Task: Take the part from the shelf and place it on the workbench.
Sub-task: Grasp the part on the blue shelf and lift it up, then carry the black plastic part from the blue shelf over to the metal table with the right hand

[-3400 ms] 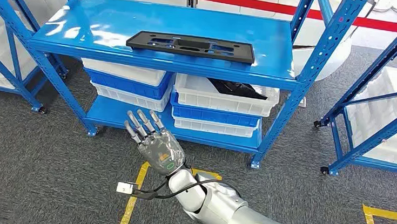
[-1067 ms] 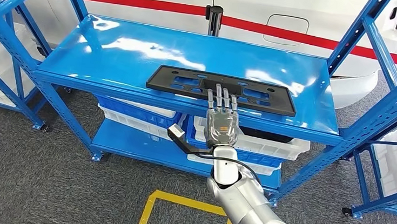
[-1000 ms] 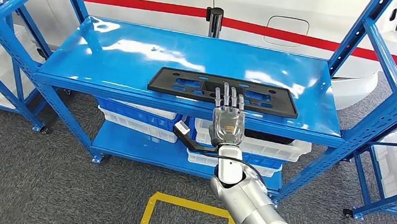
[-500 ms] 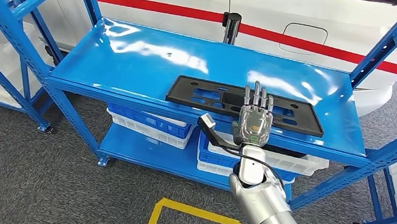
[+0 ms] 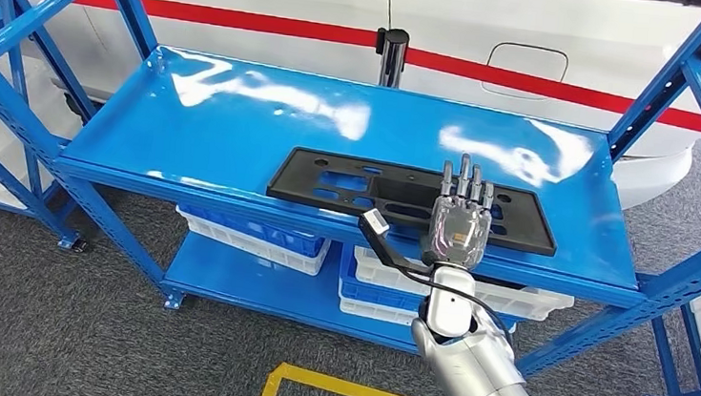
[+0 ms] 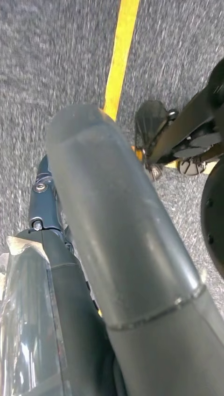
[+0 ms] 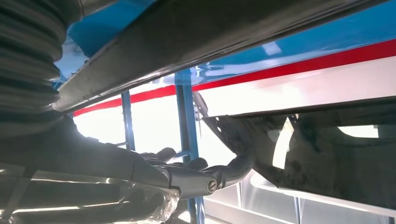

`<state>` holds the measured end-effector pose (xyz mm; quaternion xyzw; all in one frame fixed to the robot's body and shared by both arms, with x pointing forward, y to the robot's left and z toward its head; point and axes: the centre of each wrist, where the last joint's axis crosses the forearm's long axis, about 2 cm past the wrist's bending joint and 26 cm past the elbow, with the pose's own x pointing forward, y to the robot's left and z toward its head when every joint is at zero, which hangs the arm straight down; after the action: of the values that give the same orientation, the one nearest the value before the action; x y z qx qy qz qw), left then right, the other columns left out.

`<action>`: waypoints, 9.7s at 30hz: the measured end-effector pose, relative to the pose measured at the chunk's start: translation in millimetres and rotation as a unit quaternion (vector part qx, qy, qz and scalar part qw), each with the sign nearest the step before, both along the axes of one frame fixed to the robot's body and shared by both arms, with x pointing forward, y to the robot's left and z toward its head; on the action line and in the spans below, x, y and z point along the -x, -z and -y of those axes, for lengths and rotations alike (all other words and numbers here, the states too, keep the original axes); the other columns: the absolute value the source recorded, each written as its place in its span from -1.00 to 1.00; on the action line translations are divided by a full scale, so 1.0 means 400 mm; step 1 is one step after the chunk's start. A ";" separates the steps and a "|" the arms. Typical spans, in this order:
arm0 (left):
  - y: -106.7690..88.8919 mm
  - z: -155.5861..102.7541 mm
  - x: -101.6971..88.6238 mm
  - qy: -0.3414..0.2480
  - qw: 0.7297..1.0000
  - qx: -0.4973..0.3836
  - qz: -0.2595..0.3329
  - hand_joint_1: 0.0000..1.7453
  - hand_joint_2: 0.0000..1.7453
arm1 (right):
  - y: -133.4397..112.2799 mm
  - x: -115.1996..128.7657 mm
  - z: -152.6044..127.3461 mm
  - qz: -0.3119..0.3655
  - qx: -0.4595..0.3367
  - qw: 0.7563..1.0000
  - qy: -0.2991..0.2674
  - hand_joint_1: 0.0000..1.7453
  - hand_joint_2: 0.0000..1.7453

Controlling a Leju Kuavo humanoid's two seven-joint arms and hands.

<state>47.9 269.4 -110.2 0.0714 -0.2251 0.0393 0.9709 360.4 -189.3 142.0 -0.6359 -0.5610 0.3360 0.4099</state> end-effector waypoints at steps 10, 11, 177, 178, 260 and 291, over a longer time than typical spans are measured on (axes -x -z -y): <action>-0.001 0.002 -0.004 0.006 1.000 -0.013 0.009 -1.00 -1.00 | 0.005 0.000 -0.005 -0.006 0.020 1.000 -0.010 -1.00 1.00; -0.001 0.002 -0.004 0.007 1.000 -0.015 0.011 -1.00 -1.00 | 0.006 -0.002 -0.008 -0.005 0.023 1.000 -0.013 -1.00 1.00; -0.009 0.087 -0.002 -0.017 0.996 -0.054 0.067 -1.00 1.00 | 0.095 0.416 0.054 0.014 -0.610 0.661 -0.436 1.00 1.00; -0.009 0.087 -0.001 -0.018 0.996 -0.054 0.066 -1.00 1.00 | 0.097 0.416 0.054 0.012 -0.610 0.662 -0.436 1.00 1.00; -0.001 -0.004 -0.001 0.002 0.996 -0.040 0.079 -1.00 1.00 | -0.048 0.360 0.028 0.095 -0.527 0.669 -0.515 1.00 1.00; 0.000 -0.016 -0.001 0.006 0.996 -0.041 0.081 -1.00 1.00 | -0.052 0.361 0.023 0.072 -0.527 0.651 -0.541 1.00 1.00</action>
<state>48.5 275.8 -110.2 0.1067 -0.3054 0.0297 0.9458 216.2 -198.5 162.8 0.0812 -0.9161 0.0991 0.3800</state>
